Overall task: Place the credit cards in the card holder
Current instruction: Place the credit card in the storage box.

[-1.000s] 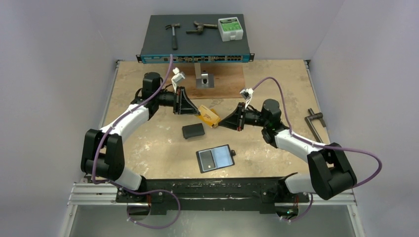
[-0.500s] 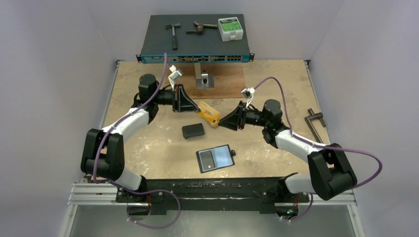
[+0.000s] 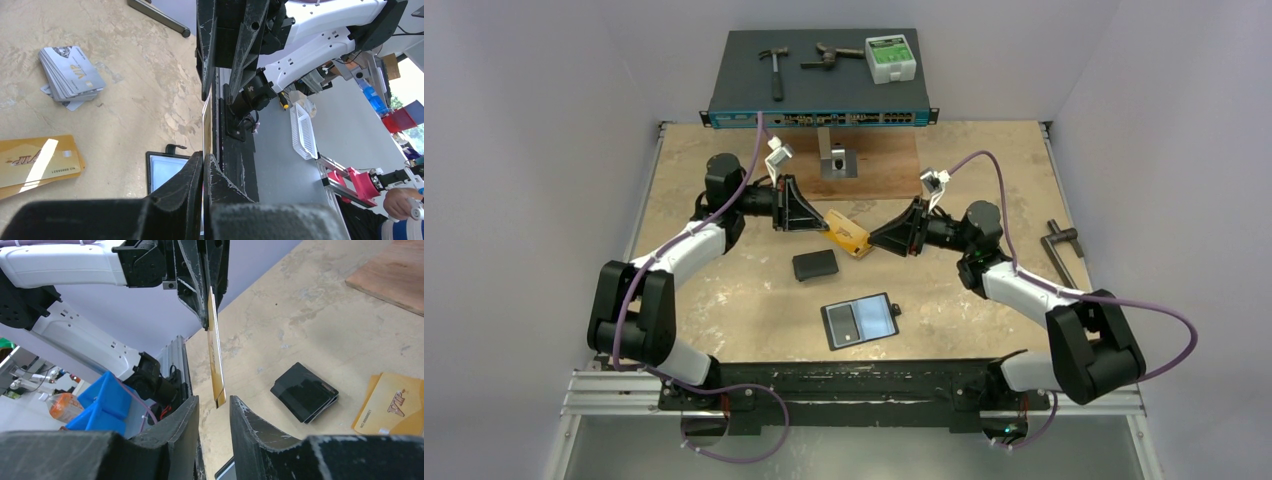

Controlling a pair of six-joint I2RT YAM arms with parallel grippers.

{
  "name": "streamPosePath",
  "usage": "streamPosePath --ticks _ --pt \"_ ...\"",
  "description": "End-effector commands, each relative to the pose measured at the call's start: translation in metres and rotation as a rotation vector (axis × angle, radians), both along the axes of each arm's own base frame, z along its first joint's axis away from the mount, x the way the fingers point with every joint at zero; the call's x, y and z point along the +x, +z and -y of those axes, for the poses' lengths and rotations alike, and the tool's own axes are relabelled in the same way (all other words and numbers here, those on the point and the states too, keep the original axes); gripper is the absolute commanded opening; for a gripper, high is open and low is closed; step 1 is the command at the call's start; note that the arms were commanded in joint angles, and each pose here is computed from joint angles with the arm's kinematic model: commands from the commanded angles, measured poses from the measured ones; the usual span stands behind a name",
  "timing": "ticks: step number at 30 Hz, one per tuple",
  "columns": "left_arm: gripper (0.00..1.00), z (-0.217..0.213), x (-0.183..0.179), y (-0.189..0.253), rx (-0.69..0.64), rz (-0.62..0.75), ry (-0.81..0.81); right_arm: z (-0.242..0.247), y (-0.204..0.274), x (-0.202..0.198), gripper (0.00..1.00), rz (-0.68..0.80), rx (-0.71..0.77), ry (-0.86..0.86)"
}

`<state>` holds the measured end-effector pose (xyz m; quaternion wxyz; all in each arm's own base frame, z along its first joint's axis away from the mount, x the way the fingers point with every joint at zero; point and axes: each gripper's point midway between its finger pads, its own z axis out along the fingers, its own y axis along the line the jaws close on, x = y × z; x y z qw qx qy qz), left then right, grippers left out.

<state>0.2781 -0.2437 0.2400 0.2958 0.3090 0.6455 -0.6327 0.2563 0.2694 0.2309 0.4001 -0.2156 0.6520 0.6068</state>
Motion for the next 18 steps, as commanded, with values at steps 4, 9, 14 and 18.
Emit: streamPosePath --ticks 4,9,14,18 --pt "0.0 -0.003 -0.007 0.013 -0.017 0.072 -0.016 -0.002 0.027 0.008 0.25 0.085 0.047 -0.002" --pt "0.0 -0.003 -0.006 0.013 -0.017 0.072 -0.016 -0.003 0.023 0.009 0.2 0.075 0.041 0.002" --pt "0.0 -0.003 -0.006 0.013 -0.017 0.072 -0.014 -0.003 0.02 0.011 0.06 0.069 0.038 -0.004" --pt "0.0 -0.003 -0.005 0.014 -0.017 0.074 -0.009 -0.003 0.016 0.011 0.0 0.059 0.036 -0.006"
